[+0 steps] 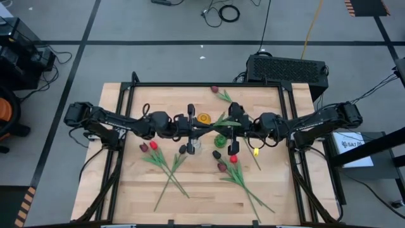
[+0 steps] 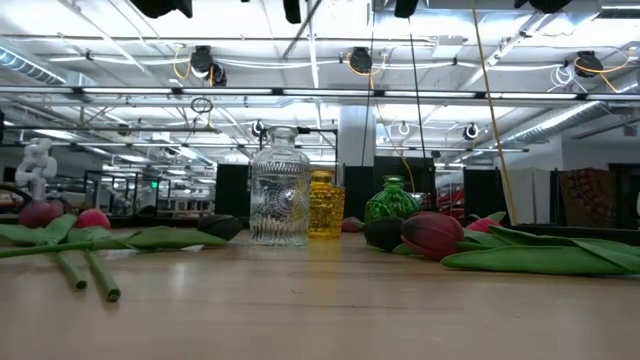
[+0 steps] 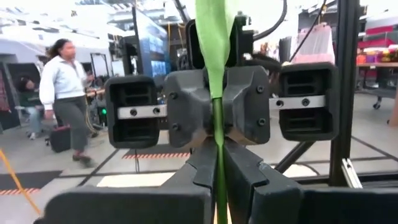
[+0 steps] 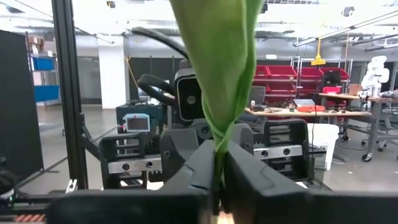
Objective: Sort flowers into vase by color
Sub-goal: Put the top left black flower in the green flower vase
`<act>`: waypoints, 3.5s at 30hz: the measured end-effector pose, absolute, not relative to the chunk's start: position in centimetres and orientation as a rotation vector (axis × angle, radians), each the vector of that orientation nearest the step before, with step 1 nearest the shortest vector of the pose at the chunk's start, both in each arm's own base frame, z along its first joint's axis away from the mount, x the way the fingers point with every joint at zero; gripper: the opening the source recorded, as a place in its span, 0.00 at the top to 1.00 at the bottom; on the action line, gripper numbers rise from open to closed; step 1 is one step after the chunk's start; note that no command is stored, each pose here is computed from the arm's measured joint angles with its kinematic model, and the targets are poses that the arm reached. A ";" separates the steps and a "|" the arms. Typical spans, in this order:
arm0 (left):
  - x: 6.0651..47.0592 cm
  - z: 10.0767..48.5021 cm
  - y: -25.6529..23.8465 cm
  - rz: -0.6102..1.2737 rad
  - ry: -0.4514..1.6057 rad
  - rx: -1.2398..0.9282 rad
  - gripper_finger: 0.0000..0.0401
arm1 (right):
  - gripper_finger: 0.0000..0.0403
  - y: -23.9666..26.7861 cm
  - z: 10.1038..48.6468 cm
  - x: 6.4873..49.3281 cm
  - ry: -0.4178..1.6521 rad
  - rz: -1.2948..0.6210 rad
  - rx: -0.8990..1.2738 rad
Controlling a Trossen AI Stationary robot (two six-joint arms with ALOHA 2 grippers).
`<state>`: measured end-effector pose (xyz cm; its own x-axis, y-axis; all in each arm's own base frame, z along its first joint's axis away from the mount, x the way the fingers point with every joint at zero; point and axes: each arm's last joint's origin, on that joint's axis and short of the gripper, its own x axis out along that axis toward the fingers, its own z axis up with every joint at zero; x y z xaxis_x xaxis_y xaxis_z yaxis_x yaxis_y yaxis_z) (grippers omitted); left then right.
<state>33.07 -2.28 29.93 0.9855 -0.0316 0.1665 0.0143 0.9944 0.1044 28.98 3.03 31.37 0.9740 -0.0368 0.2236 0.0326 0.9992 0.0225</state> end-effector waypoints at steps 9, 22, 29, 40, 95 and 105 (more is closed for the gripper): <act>31.6 30.3 -2.1 -0.023 -0.023 0.112 0.63 | 0.99 2.8 32.4 27.3 -0.173 -0.034 0.019; 27.5 30.2 -1.2 0.158 0.319 0.161 0.42 | 0.99 2.2 33.3 22.6 0.044 -0.037 0.006; 27.1 30.0 -1.2 0.155 0.366 0.168 0.42 | 0.99 2.0 33.0 22.1 0.092 -0.049 0.042; 27.0 30.0 -1.1 0.154 0.373 0.168 0.42 | 0.99 0.5 31.6 22.9 0.195 -0.122 0.090; 26.9 29.6 -1.1 0.151 0.415 0.174 0.42 | 0.99 -1.2 27.8 25.7 0.302 -0.308 0.238; 26.9 29.6 -1.1 0.151 0.415 0.174 0.42 | 0.99 -1.2 27.5 25.8 0.319 -0.313 0.253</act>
<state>26.88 -1.14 29.56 0.9045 0.1804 -0.3863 -0.1098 0.9741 0.1978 25.79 -1.23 27.54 0.9022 -0.2600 -0.3440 0.3390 0.9207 0.1933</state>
